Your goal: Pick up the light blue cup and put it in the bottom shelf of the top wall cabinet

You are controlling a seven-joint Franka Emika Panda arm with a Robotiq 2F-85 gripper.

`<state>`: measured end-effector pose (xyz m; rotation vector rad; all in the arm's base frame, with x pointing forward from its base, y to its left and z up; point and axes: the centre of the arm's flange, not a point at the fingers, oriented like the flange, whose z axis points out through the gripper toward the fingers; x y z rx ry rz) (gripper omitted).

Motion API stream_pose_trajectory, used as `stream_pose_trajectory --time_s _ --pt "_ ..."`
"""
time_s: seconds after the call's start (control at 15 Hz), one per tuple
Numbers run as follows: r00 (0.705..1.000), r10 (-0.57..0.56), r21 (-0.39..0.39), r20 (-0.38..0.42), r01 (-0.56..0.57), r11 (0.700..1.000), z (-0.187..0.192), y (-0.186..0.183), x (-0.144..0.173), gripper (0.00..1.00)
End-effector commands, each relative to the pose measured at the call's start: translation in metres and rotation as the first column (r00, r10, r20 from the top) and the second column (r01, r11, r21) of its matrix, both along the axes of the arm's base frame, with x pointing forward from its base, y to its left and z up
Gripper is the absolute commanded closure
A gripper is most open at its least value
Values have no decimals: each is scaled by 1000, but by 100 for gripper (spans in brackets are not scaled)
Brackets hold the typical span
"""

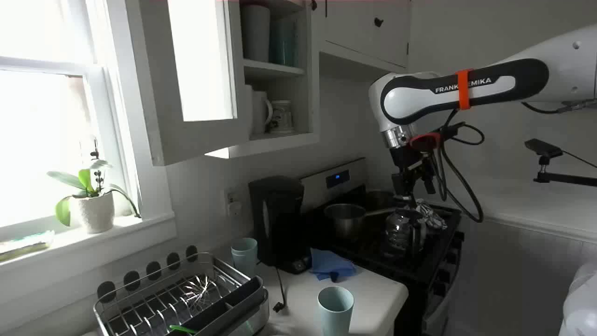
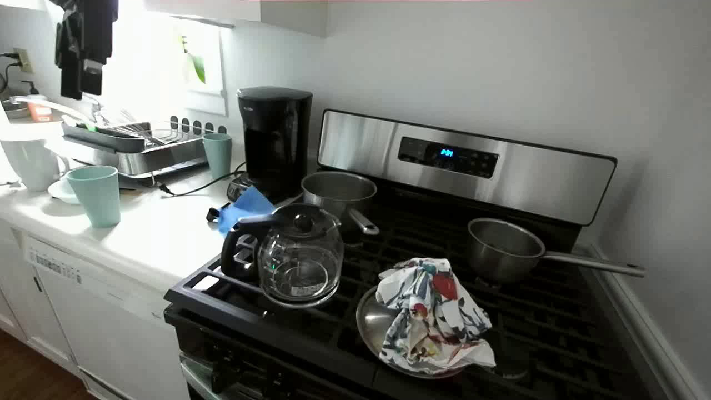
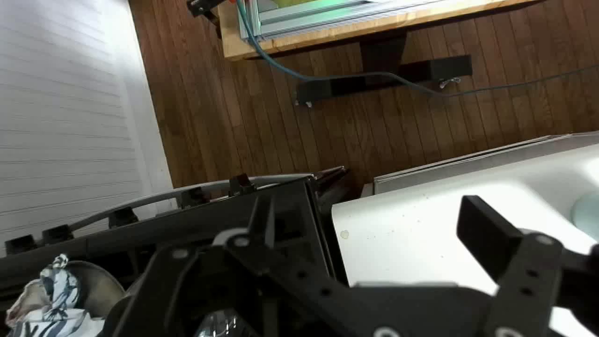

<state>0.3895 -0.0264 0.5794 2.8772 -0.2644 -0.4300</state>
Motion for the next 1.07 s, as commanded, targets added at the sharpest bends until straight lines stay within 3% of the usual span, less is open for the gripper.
stream_pose_trajectory --time_s 0.0,0.4,0.73,1.0 --pt "1000 0 0 0 0 1000 0 0 0 0" --pt "1000 29 16 0 -29 999 -9 5 5 0" --pt "980 114 81 165 -128 988 -47 44 27 0" --pt "949 142 210 280 -205 956 -84 86 40 0"
